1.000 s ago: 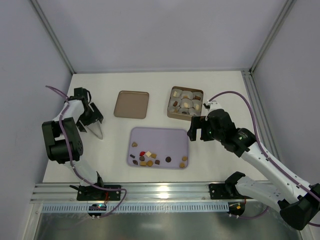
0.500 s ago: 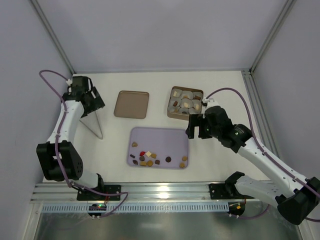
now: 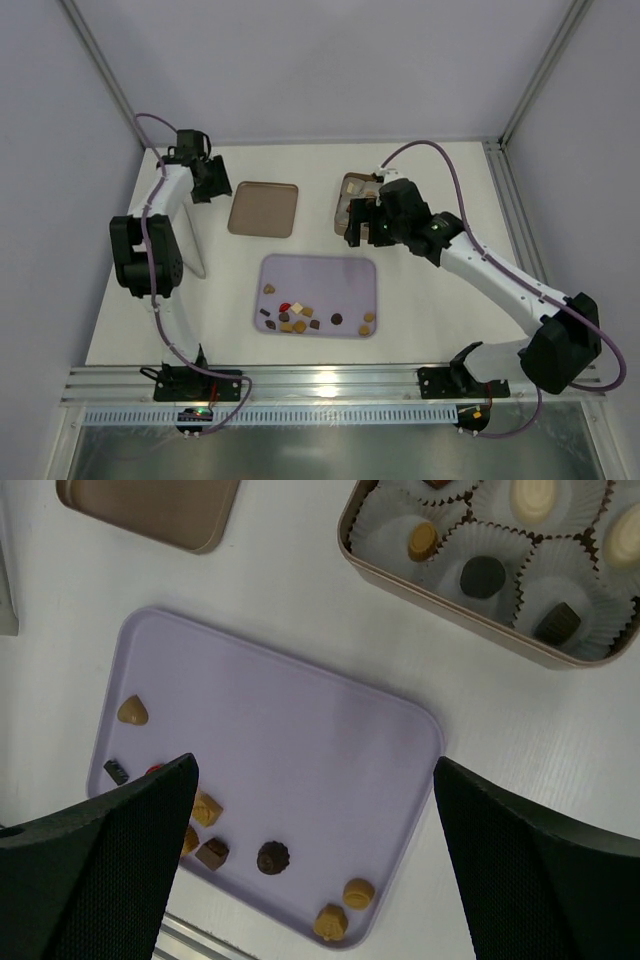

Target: Pack the chocolate

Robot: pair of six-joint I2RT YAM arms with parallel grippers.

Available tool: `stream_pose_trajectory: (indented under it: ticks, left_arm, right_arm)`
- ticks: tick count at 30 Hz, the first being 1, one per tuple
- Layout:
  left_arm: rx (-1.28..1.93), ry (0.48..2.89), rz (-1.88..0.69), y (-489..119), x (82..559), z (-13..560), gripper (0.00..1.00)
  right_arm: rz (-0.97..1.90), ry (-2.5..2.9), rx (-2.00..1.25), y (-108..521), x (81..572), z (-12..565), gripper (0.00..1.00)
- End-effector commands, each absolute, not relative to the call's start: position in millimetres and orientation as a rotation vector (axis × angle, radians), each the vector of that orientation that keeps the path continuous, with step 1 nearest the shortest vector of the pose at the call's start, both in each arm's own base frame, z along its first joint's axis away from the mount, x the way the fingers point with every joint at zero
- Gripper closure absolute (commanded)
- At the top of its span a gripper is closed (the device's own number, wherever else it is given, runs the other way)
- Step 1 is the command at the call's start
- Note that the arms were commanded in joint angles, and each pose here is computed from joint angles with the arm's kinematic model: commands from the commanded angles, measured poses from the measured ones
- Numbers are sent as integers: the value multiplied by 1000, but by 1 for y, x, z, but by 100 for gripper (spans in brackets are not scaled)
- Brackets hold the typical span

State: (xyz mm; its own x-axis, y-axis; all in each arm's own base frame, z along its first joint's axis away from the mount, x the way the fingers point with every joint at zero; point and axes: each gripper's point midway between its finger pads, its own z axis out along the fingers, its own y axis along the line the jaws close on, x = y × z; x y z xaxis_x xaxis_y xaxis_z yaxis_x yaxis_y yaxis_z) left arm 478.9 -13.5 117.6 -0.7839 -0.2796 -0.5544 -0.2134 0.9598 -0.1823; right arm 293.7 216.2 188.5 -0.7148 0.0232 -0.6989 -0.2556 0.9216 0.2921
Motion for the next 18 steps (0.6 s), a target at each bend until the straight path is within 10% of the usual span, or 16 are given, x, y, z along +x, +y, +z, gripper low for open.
stream_pose_trajectory:
  ticks: [1, 18]
  left_arm:
    - [-255, 2455, -264, -28, 505, 120, 40]
    - [-289, 2566, -336, -38, 521, 45, 48]
  right_arm:
    - [569, 2227, -153, 243, 324, 213, 0]
    - [757, 2311, -241, 333, 392, 160, 0]
